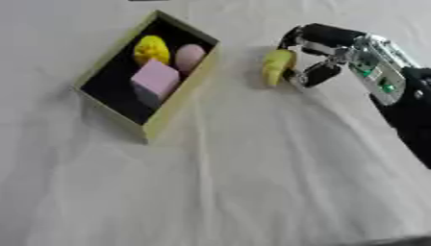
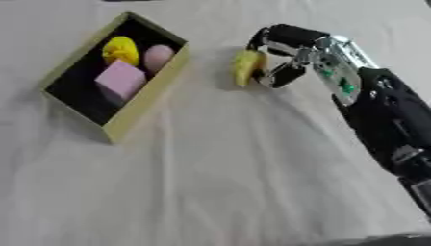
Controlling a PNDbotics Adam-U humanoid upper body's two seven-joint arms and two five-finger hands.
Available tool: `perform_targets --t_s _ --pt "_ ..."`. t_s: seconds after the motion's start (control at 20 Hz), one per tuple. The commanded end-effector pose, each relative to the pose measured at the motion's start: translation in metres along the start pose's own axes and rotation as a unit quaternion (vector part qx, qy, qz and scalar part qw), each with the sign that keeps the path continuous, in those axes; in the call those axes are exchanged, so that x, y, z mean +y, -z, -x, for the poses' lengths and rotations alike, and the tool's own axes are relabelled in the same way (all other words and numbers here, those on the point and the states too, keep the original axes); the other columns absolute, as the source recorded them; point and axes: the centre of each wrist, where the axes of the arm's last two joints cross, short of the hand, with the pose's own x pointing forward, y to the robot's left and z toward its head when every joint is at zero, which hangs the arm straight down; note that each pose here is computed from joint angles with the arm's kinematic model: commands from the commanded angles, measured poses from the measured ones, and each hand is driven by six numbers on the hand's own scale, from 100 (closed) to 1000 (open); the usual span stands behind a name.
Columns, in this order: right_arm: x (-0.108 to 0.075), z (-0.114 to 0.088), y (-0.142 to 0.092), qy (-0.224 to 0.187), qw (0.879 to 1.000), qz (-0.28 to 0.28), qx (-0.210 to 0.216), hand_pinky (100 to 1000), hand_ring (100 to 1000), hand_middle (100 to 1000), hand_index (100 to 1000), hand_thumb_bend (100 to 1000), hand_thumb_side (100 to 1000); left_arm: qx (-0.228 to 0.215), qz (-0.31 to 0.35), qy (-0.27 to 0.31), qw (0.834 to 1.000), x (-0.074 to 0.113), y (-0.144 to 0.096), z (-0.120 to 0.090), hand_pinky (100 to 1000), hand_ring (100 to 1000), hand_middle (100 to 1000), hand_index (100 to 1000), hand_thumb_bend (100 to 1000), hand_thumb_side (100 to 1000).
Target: Pick up objects on the table and place them in the box.
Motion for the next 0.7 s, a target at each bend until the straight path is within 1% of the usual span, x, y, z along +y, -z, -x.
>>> perform_targets --t_s 0.05,0.2,0.4,0.55,0.7 --pt "-0.023 0.0 -0.009 -0.008 1.0 0.011 -0.001 817 817 527 663 100 100 -0.011 0.006 0.004 1.0 0.002 0.003 -0.005 736 766 728 884 153 572" --pt "-0.033 -0.005 -0.012 0.0 1.0 0.016 -0.006 815 813 516 656 100 100 -0.011 0.006 0.004 1.0 0.003 0.003 -0.005 736 767 728 884 154 570" --pt "-0.054 -0.017 -0.012 0.015 0.999 0.042 -0.02 812 809 500 645 100 100 -0.01 0.007 0.005 1.0 0.003 0.003 -0.005 736 767 728 884 155 569" --pt "-0.071 -0.029 -0.007 0.021 0.997 0.062 -0.036 808 803 495 643 100 100 -0.009 0.007 0.005 1.0 0.003 0.002 -0.005 736 768 729 884 154 570" --pt "-0.085 -0.045 0.003 0.021 0.995 0.074 -0.057 803 798 493 642 100 100 -0.01 0.008 0.004 1.0 0.002 0.003 -0.005 736 768 729 884 156 568"
